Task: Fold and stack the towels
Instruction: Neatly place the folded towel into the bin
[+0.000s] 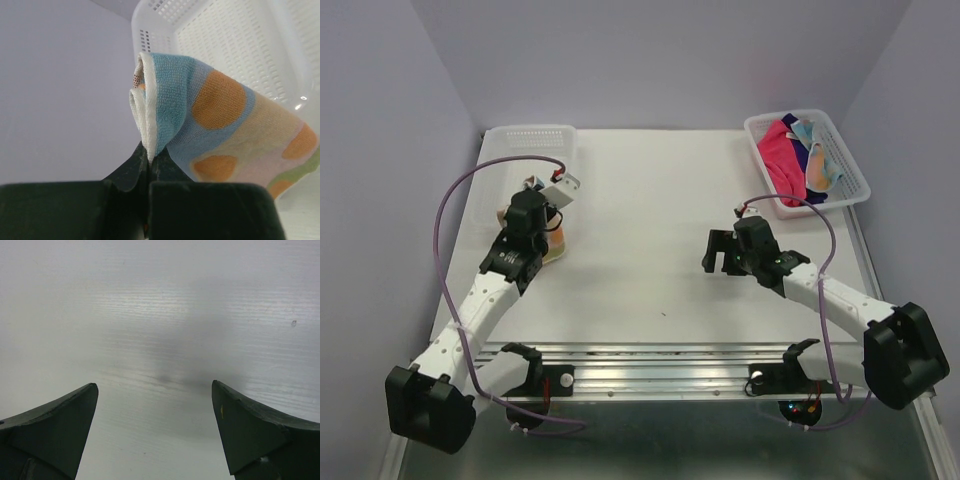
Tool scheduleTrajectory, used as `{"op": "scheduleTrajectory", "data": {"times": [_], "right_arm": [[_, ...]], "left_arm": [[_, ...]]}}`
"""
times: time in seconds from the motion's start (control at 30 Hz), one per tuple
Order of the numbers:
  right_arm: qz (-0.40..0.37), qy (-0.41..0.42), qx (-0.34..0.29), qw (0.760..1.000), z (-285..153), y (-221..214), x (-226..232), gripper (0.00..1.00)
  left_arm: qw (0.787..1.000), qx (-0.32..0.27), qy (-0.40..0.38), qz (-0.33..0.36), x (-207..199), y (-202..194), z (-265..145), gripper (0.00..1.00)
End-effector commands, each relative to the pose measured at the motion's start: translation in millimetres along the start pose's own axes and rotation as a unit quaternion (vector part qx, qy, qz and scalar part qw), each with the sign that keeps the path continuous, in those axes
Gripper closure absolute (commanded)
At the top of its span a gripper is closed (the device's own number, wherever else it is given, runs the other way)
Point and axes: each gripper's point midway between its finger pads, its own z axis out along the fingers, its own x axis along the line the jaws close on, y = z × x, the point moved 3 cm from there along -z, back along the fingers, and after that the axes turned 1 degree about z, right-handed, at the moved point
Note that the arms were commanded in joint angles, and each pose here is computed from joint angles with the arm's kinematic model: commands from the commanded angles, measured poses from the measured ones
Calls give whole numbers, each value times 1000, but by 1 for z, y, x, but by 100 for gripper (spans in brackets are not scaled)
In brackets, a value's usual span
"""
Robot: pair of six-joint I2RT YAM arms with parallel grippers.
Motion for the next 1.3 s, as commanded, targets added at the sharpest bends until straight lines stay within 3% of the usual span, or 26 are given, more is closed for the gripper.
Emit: {"op": "scheduleTrajectory", "data": {"times": [0.0, 0.1, 0.23, 0.37, 0.63, 0.77, 1.27], "right_arm": [[-2, -16, -23, 1000, 2, 5, -5, 0], [-4, -23, -28, 999, 1, 7, -7, 0], [-7, -29, -32, 999, 3, 9, -8, 0], [-5, -42, -37, 998, 3, 11, -12, 0], [-7, -58, -49, 997, 0, 16, -16, 0], [-12, -65, -47, 997, -2, 18, -18, 0], [-23, -97, -72, 992, -23, 52, -14, 0]], "left_arm": [[997, -51, 32, 50, 39, 30, 2, 100], [994, -71, 36, 81, 51, 37, 4, 100], [983, -146, 28, 106, 65, 59, 1, 100], [975, -169, 23, 140, 72, 68, 11, 100], [971, -125, -31, 203, 69, 64, 64, 100], [961, -135, -53, 236, 66, 68, 85, 100], [943, -87, -130, 295, 51, 23, 187, 100]]}}
